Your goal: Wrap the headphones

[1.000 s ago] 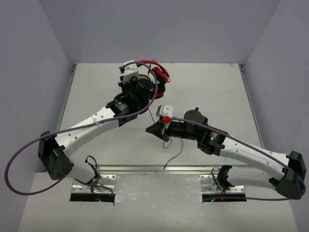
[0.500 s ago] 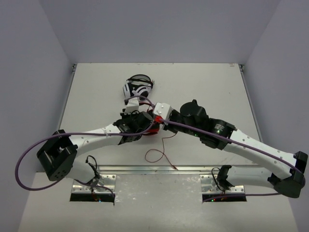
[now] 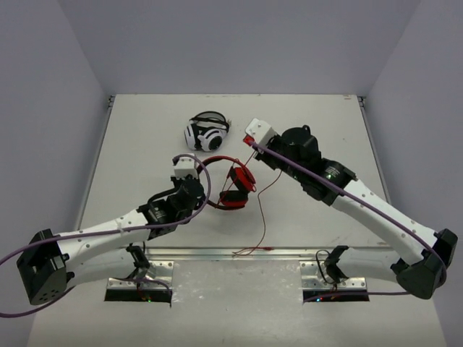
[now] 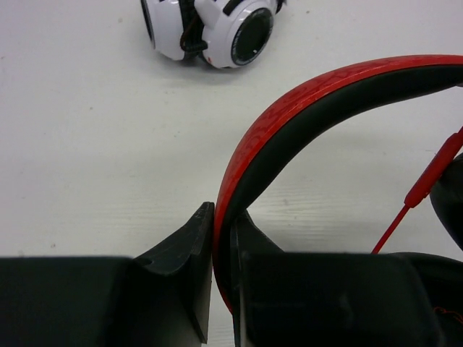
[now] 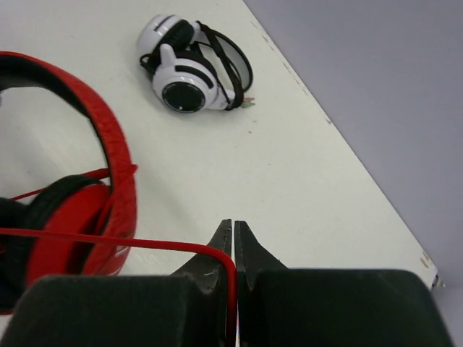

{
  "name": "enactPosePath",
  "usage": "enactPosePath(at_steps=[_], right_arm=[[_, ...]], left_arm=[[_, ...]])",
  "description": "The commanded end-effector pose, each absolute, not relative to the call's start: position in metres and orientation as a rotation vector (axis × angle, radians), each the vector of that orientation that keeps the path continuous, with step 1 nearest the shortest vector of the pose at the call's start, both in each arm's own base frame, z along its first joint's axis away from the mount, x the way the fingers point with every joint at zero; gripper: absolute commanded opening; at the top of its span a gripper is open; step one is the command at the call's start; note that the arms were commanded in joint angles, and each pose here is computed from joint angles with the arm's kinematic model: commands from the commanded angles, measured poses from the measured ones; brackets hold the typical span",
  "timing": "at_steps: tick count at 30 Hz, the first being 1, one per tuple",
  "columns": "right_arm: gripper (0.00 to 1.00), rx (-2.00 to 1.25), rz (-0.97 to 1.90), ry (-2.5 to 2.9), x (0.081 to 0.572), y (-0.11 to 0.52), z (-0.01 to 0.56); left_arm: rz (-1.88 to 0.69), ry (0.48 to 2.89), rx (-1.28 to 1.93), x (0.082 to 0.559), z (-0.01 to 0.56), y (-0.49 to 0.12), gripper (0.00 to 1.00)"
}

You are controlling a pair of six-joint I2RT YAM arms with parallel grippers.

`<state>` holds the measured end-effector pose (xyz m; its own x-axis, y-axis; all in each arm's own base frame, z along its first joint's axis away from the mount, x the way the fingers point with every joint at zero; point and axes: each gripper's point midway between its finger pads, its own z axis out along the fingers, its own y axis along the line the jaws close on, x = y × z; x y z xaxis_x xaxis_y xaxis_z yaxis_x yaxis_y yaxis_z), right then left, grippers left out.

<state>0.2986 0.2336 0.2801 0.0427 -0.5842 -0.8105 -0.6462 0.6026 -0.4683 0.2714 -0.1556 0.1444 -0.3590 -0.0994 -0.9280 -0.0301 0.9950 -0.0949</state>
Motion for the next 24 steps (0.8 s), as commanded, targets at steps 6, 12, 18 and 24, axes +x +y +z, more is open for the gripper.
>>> enactPosePath(at_steps=[6,12,18,24], right_arm=[[0.01,-0.803,-0.027,1.54,0.35,0.213,0.349],[0.01,-0.748,0.045,1.575,0.362,0.199,0.352],[0.01,-0.749,0.05,1.62,0.364,0.194,0.329],[0.01,-0.717,0.119,1.626,0.355,0.197,0.32]], left_arm=[[-0.27,1.914,0.087,0.252,0.181,-0.195,0.0],[-0.343,1.915,0.174,0.238,0.207,-0.216,0.0],[-0.475,1.835,0.149,0.226,0.259,-0.217,0.0],[-0.488,1.791,0.091,0.223,0.295,-0.202,0.0]])
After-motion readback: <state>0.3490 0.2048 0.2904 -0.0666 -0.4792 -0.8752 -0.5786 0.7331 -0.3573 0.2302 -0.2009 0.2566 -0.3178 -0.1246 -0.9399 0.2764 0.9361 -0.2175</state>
